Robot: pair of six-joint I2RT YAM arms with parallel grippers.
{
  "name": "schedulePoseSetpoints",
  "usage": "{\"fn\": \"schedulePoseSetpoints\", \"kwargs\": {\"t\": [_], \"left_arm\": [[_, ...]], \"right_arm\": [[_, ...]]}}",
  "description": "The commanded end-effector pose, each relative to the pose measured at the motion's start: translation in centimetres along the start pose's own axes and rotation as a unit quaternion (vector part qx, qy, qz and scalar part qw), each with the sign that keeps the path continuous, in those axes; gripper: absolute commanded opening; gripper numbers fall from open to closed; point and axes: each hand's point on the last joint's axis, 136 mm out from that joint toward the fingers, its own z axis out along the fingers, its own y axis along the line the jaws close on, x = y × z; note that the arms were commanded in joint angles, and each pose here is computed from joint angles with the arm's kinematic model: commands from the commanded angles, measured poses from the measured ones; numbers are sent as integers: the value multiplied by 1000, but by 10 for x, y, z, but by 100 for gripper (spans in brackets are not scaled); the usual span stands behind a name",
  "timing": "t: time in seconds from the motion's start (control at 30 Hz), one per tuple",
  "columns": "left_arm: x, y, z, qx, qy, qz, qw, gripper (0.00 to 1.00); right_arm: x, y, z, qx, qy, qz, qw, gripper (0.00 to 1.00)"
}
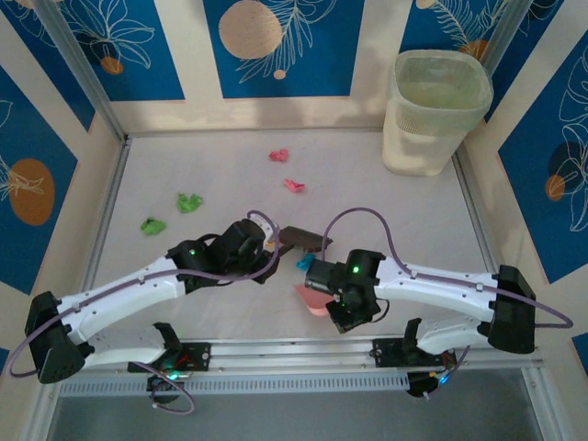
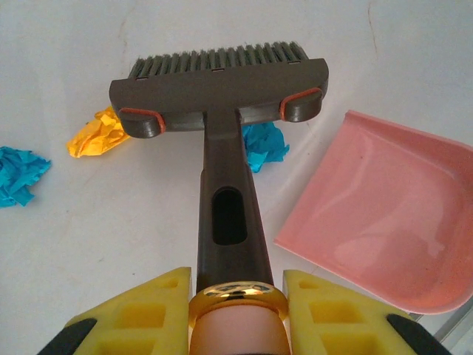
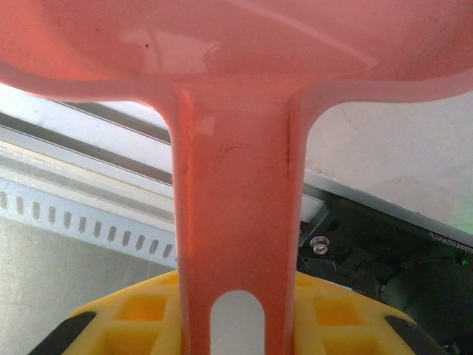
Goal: Sweep away the paper scraps from the table
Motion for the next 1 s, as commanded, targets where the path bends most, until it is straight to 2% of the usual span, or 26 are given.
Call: {"fn": "schedulePoseSetpoints", "kwargs": {"t": [0.0, 0.33, 0.5, 0.97], "left_arm": [[-11, -13, -8, 27, -11, 14, 999, 0], [-5, -21, -8, 46, 5, 12, 999, 0], [-3, -21, -10, 49, 7, 7, 999, 0], [4, -30, -12, 80, 18, -8, 997, 0]], "right_arm": [[0, 1, 2, 6, 11, -4, 1000, 0], [-18, 3, 17, 39, 30, 5, 999, 0], [-30, 10, 22, 31, 21, 13, 999, 0], [-61, -2, 32, 17, -18, 76, 997, 0]]}}
